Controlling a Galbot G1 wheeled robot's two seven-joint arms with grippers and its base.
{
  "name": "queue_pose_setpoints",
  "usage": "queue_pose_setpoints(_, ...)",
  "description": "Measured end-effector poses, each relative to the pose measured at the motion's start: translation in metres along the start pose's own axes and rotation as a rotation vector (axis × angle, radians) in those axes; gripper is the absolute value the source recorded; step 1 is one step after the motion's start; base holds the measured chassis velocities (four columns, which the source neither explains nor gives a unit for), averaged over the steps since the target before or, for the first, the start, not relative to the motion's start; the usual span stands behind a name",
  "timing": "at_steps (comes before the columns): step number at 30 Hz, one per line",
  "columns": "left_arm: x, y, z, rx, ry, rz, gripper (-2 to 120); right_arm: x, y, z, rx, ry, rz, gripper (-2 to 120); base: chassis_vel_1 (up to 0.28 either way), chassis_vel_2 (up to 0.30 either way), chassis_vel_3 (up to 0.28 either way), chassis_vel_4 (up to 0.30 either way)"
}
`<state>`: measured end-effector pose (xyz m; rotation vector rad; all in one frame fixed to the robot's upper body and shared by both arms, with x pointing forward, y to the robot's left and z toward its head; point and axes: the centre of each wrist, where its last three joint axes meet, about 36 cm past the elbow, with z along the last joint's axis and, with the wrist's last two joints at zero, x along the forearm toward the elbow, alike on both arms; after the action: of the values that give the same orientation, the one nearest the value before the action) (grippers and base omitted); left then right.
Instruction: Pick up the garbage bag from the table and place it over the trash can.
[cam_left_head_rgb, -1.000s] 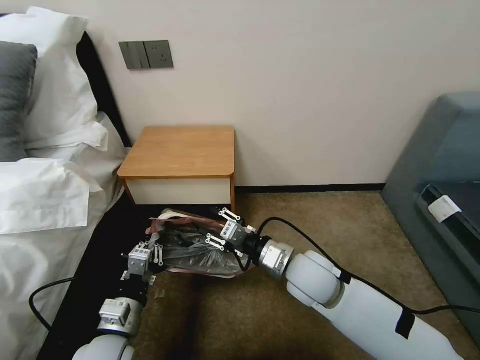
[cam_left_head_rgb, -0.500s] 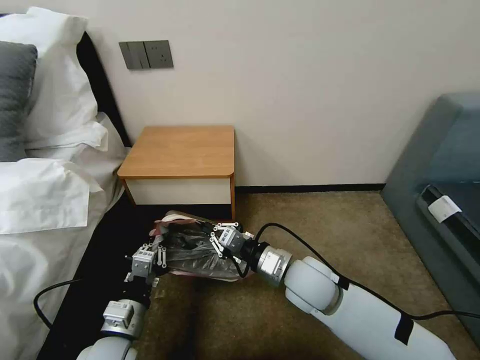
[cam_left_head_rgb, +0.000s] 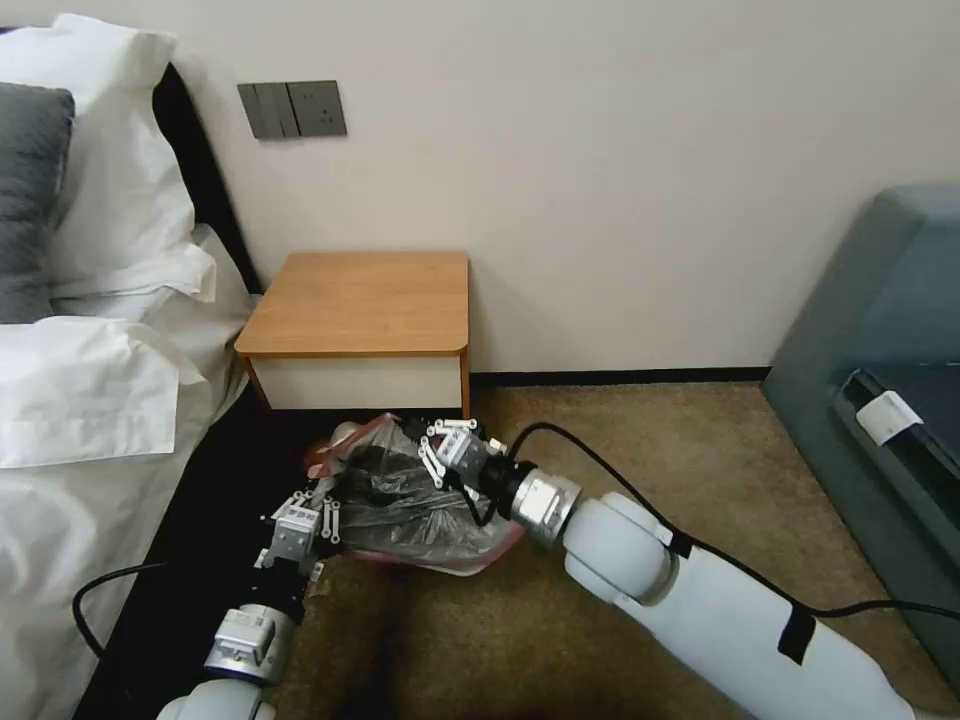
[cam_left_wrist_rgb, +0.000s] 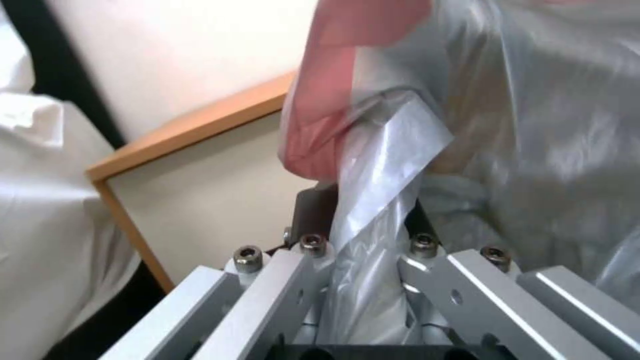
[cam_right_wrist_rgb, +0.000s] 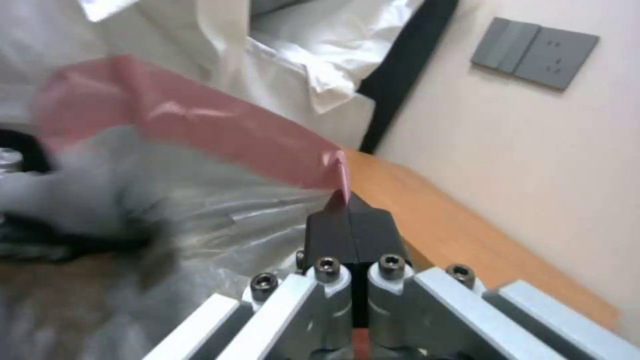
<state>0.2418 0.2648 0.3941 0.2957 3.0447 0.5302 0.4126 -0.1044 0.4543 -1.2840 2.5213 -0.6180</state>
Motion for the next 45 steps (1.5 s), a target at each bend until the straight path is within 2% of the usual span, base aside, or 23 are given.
queue_pose_setpoints(9,0.008,-0.006,-0.002,-0.067,-0.053,0.051,7,-0.006,-0.011,0.017,0.006,0.041,0.019,0,0.0,0.0,0.0,0.0)
queue_pose_setpoints(14,0.01,-0.006,-0.003,-0.062,-0.088,0.049,7,-0.004,-0.014,0.026,0.008,0.063,0.025,0,0.0,0.0,0.0,0.0)
queue_pose_setpoints(19,0.009,-0.004,-0.007,-0.022,-0.132,0.027,7,0.003,-0.021,0.037,0.021,0.092,0.034,0,0.0,0.0,0.0,0.0)
queue_pose_setpoints(24,0.005,0.0,-0.011,0.074,-0.163,-0.025,7,0.013,-0.028,0.047,0.032,0.119,0.042,0,0.0,0.0,0.0,0.0)
queue_pose_setpoints(26,0.004,0.001,-0.012,0.097,-0.164,-0.039,7,0.015,-0.028,0.048,0.033,0.125,0.045,0,0.0,0.0,0.0,0.0)
queue_pose_setpoints(29,0.001,0.002,-0.015,0.188,-0.154,-0.078,7,0.022,-0.028,0.052,0.033,0.134,0.051,0,0.0,0.0,0.0,0.0)
queue_pose_setpoints(30,0.001,0.002,-0.015,0.188,-0.154,-0.078,7,0.022,-0.028,0.052,0.033,0.134,0.051,0,0.0,0.0,0.0,0.0)
queue_pose_setpoints(32,0.001,0.003,-0.016,0.261,-0.12,-0.117,7,0.032,-0.026,0.053,0.025,0.135,0.06,12,0.0,0.0,0.0,0.0)
queue_pose_setpoints(33,0.001,0.003,-0.016,0.261,-0.12,-0.117,7,0.032,-0.026,0.053,0.025,0.135,0.06,12,0.0,0.0,0.0,0.0)
queue_pose_setpoints(35,0.002,0.002,-0.016,0.301,-0.084,-0.137,7,0.041,-0.026,0.051,0.021,0.132,0.069,22,0.0,0.0,0.0,0.0)
queue_pose_setpoints(40,0.002,0.003,-0.016,0.337,-0.03,-0.17,7,0.056,-0.028,0.046,0.017,0.126,0.08,34,0.0,0.0,0.0,0.0)
queue_pose_setpoints(42,0.002,0.002,-0.015,0.358,0.014,-0.199,7,0.072,-0.031,0.038,0.009,0.108,0.1,45,0.0,0.0,0.0,0.0)
queue_pose_setpoints(43,0.002,0.002,-0.015,0.358,0.014,-0.199,7,0.072,-0.031,0.038,0.009,0.108,0.1,45,0.0,0.0,0.0,0.0)
queue_pose_setpoints(45,0.002,0.001,-0.011,0.369,0.046,-0.227,7,0.085,-0.036,0.029,0.002,0.086,0.129,57,0.0,0.0,0.0,0.0)
